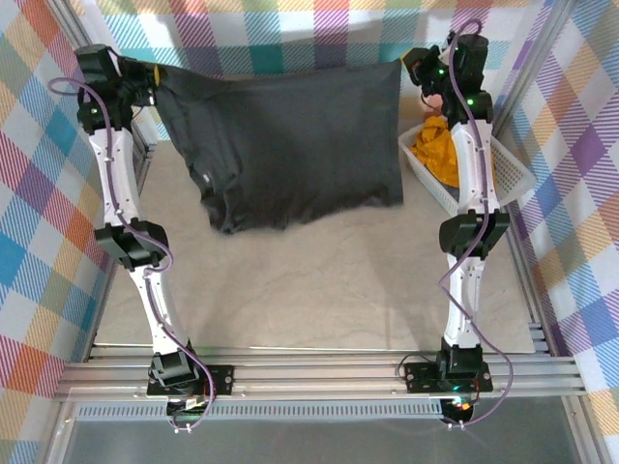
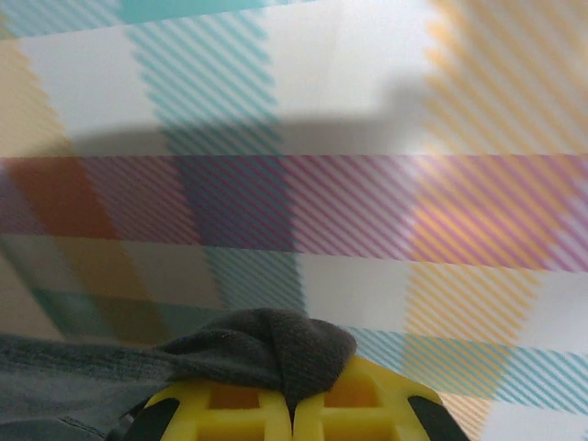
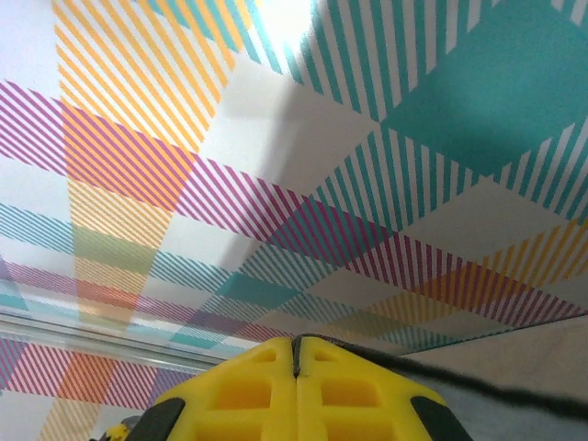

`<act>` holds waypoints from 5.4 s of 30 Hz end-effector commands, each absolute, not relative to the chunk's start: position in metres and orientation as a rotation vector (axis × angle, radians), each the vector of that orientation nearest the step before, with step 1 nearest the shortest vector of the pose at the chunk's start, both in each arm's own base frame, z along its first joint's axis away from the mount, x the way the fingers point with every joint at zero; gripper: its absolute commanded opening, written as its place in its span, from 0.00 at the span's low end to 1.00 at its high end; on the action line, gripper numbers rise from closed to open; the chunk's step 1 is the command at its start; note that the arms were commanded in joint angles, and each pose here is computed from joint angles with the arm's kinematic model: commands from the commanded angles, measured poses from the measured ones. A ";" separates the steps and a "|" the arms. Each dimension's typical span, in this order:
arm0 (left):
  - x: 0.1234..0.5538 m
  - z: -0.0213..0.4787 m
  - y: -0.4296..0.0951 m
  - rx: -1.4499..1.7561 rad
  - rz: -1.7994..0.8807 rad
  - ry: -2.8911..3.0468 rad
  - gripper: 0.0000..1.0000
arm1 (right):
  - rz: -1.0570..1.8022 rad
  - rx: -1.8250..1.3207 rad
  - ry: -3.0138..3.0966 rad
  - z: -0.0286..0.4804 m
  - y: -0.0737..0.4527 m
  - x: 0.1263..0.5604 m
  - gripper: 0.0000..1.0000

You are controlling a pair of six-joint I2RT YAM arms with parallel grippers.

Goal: Fold and stack the t-shirts

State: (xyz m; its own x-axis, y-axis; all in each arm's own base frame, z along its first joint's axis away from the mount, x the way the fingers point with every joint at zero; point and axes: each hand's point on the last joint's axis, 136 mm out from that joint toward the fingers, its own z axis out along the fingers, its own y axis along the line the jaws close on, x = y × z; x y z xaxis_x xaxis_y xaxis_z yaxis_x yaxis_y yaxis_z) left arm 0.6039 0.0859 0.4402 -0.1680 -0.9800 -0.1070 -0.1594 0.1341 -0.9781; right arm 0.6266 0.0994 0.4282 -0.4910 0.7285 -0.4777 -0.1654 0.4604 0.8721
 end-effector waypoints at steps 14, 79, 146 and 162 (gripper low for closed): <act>0.360 0.408 -0.025 -1.095 -1.005 1.658 0.00 | 0.899 0.526 1.803 0.410 0.029 0.473 0.00; 0.228 0.129 -0.071 -1.584 -0.482 2.403 0.00 | 0.050 1.063 2.739 0.090 -0.009 0.269 0.00; 0.269 0.062 -0.022 -1.722 -0.388 2.446 0.53 | 0.281 0.831 2.906 0.056 0.031 0.326 0.57; 0.281 0.021 0.002 -1.770 -0.197 2.437 0.32 | 0.333 1.013 2.895 0.016 0.023 0.348 0.42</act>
